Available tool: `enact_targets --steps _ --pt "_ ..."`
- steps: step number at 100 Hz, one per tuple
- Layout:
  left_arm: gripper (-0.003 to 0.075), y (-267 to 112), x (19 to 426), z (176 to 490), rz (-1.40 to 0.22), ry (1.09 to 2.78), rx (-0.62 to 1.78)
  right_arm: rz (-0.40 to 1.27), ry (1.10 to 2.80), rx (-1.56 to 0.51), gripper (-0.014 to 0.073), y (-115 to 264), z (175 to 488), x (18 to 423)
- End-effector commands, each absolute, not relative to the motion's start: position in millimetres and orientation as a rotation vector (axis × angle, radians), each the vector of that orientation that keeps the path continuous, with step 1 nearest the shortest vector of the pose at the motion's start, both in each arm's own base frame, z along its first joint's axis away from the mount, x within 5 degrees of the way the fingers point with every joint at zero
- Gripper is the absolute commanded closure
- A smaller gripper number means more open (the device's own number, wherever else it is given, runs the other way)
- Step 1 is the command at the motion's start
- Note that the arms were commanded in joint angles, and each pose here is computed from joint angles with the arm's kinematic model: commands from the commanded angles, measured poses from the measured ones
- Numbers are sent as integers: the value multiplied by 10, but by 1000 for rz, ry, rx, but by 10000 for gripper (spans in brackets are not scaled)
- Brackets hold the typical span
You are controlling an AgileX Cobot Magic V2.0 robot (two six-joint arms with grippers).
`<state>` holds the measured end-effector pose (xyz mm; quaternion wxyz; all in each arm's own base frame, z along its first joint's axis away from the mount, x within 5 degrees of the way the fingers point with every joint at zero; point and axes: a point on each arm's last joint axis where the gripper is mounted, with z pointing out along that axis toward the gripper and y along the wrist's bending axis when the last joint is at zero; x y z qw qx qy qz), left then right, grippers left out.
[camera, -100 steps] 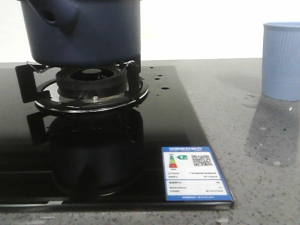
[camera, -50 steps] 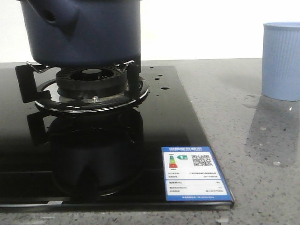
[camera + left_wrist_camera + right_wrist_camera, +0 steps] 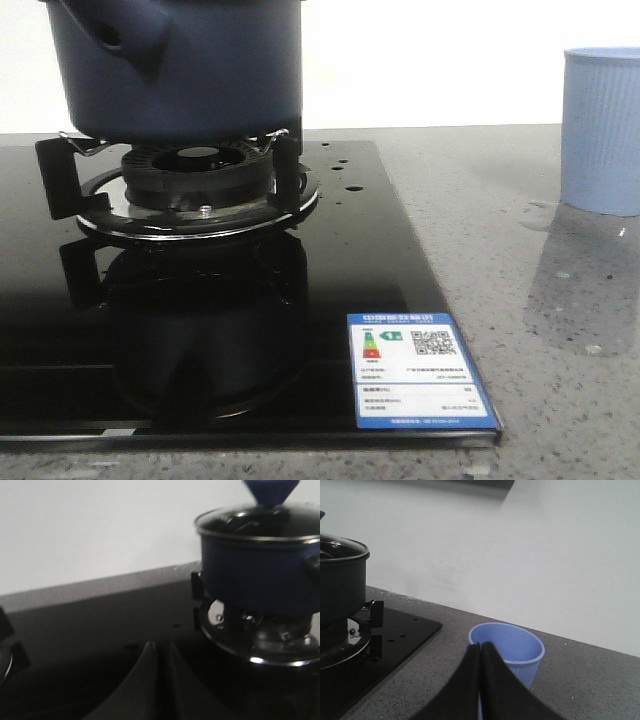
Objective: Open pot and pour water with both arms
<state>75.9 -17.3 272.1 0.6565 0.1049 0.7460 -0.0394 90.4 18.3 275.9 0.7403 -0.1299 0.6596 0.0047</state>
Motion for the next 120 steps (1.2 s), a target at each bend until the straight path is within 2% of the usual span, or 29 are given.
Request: enact_targets --steps 1,22,42,71,120 --pt "739 -79 758 2685 -64 1677 88 26 1345 -271 661 194 2921 894" --pt "739 -33 690 2245 -41 1586 32 26 1345 -271 661 194 2921 894" --pt "739 -26 622 1913 -54 1631 10 26 1345 -271 661 194 2921 894" --pt "739 20 538 1756 21 1780 -49 26 1345 -271 661 194 2921 894" --pt "739 28 538 1759 28 1775 -69 26 1347 -271 661 193 2919 895"
